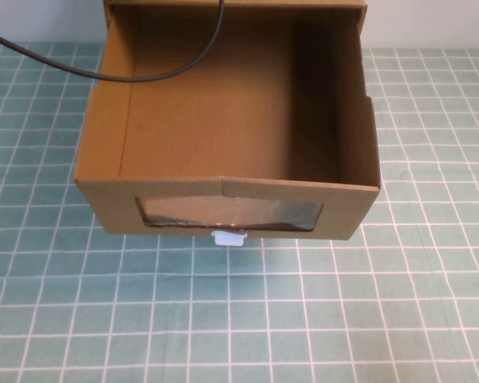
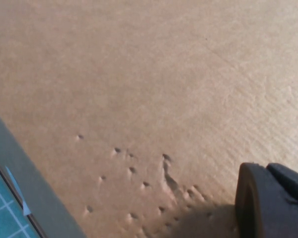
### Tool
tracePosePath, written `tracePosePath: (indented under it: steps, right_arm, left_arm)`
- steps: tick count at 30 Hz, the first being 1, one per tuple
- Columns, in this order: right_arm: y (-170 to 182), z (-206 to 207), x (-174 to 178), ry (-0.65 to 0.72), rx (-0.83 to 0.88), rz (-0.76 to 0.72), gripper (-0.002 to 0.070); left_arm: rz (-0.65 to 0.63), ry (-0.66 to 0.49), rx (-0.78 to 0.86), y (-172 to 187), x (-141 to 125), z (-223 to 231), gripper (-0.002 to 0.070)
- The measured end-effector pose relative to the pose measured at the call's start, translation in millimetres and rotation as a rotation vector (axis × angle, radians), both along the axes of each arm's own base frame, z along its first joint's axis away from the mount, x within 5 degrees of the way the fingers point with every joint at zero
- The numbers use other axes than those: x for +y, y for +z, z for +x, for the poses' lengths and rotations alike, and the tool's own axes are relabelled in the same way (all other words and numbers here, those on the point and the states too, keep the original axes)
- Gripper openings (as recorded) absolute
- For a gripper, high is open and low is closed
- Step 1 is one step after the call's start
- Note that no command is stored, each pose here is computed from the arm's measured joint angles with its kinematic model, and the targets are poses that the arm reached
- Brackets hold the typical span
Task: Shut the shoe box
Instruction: Close the shoe box with your right arm
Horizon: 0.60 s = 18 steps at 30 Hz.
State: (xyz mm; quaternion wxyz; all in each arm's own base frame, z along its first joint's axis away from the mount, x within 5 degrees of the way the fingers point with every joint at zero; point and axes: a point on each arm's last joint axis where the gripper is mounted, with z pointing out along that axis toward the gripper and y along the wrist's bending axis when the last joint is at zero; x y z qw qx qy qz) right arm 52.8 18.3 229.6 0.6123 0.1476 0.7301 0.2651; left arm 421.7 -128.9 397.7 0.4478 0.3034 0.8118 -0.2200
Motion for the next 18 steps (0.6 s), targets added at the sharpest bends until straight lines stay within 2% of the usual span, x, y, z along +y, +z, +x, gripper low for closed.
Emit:
tracePosePath:
  steps: [8, 14, 18]
  right_arm:
    - [67, 28, 19, 0.354, 0.48, -0.265, -0.0011]
    - [100, 79, 26, 0.489, 0.557, -0.328, -0.0011]
    - [106, 114, 46, 0.606, 0.592, -0.355, -0.0011]
  left_arm:
    - [0.002, -0.001, 0.0, 0, -1, 0, -0.0005]
    - [0.001, 0.0, -0.001, 0, 0, 0, -0.0005]
    - [0.001, 0.001, -0.003, 0, 0, 0, -0.0005]
